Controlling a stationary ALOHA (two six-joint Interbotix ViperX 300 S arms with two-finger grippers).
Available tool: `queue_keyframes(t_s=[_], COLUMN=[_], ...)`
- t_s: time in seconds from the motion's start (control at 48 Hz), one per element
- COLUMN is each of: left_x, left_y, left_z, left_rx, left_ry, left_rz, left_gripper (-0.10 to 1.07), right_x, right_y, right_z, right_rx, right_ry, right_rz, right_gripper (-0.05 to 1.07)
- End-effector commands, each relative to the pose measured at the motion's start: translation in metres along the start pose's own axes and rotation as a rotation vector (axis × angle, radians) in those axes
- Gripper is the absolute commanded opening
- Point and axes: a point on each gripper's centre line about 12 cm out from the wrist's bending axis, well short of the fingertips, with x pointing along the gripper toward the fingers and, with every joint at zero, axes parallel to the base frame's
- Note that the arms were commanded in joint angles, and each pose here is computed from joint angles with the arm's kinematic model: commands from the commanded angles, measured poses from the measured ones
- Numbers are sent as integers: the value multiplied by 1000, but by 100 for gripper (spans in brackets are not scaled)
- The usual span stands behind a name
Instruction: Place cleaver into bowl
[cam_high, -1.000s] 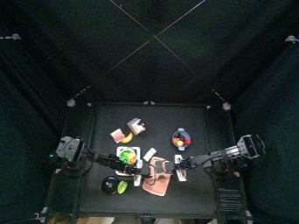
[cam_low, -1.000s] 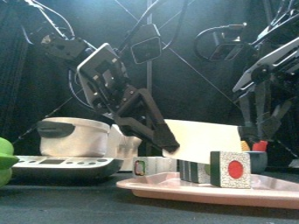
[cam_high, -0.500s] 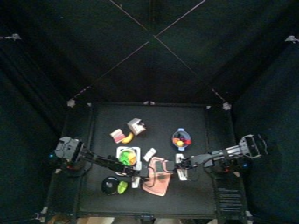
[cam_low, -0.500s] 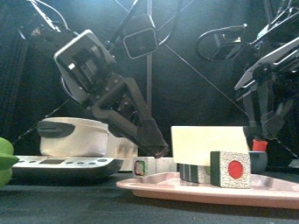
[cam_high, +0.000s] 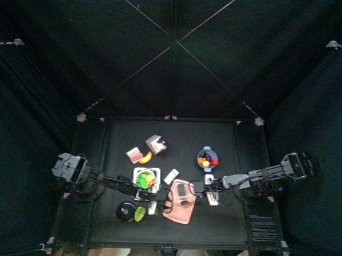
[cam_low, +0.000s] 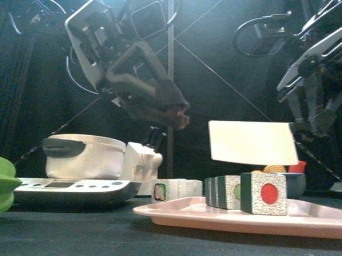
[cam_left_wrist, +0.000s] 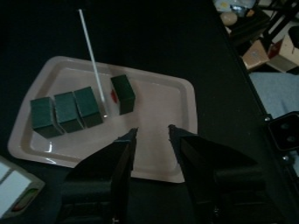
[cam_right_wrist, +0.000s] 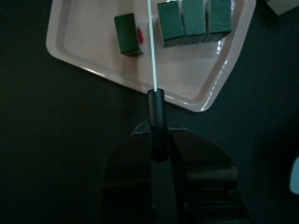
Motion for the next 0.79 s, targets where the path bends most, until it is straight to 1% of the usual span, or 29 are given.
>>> queue_keyframes(t_s=[0.0,0.104,0.271,0.354,0.438,0.5,0.583,0.667,0.771], left_x=[-18,-31,-56,-73,-88,-100,-113,-125,-136], left_y=[12,26,46,55,65,75,82,86,84], left_z=[25,30,38,45,49,48,45,44,36], left_rx=[0,-5,43,78,77,50,18,-7,-10], left_ry=[-120,-192,-283,-330,-359,-376,-394,-413,-421], left_rz=[17,42,78,97,126,163,196,216,221], left_gripper=[76,76,76,76,76,76,76,76,76], right_x=[-17,-23,-23,-22,-23,-24,-24,-24,-24], right_y=[-3,-11,-21,-26,-30,-32,-37,-45,-55], right_z=[-1,-9,-24,-26,-24,-24,-25,-25,-25], right_rx=[57,145,306,375,418,436,461,490,533], right_ry=[-38,-54,-34,-39,-48,-52,-55,-60,-67], right_rz=[20,36,71,84,91,89,81,64,27], right_gripper=[31,31,31,31,31,31,31,32,32])
